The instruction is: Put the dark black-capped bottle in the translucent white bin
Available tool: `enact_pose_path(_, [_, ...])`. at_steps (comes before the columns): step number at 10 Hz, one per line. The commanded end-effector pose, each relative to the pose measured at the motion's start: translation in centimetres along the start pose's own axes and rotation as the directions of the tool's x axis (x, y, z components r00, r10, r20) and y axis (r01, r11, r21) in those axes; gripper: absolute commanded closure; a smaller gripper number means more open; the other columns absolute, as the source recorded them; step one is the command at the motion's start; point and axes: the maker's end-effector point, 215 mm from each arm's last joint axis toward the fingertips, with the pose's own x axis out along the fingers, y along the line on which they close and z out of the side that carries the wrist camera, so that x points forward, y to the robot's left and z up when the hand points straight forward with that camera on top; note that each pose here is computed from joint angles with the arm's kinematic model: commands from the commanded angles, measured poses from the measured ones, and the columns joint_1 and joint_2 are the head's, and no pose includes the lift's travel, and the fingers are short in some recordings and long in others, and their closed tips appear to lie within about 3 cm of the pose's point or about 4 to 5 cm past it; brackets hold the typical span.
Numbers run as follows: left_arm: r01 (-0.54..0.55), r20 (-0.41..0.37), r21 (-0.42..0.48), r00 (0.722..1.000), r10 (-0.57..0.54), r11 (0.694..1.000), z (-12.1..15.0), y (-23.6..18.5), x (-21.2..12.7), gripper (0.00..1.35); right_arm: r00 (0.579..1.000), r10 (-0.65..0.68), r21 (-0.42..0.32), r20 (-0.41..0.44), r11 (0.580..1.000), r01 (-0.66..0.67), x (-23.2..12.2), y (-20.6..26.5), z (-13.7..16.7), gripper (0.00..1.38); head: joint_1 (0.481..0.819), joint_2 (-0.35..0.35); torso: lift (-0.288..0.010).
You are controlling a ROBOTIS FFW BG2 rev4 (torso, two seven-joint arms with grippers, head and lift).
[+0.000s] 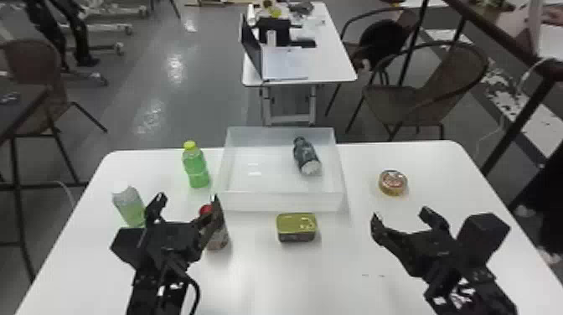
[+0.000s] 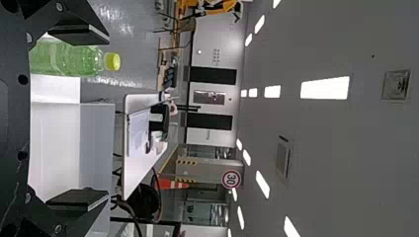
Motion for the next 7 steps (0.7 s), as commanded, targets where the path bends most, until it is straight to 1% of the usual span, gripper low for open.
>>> enact_pose_path(1, [-0.011, -0.003, 0.000, 1.000, 0.011, 1.000, -0.07, 0.28, -0.46, 0.19, 1.000, -0.004, 0.002, -0.017, 1.000, 0.004, -0.84, 0.48, -0.85, 0.12, 0.695, 0.040, -0.017])
enact_pose_path(3, [-0.011, -0.007, 0.003, 1.000, 0.011, 1.000, -0.13, 0.24, -0.59, 0.19, 1.000, -0.001, -0.026, -0.019, 1.000, 0.000, -0.50, 0.51, -0.38, 0.12, 0.695, 0.052, -0.017])
enact_pose_path(7, [-0.012, -0.008, 0.004, 1.000, 0.012, 1.000, -0.15, 0.33, -0.53, 0.20, 1.000, -0.002, -0.021, -0.020, 1.000, 0.001, -0.38, 0.46, -0.53, 0.12, 0.695, 0.051, -0.017])
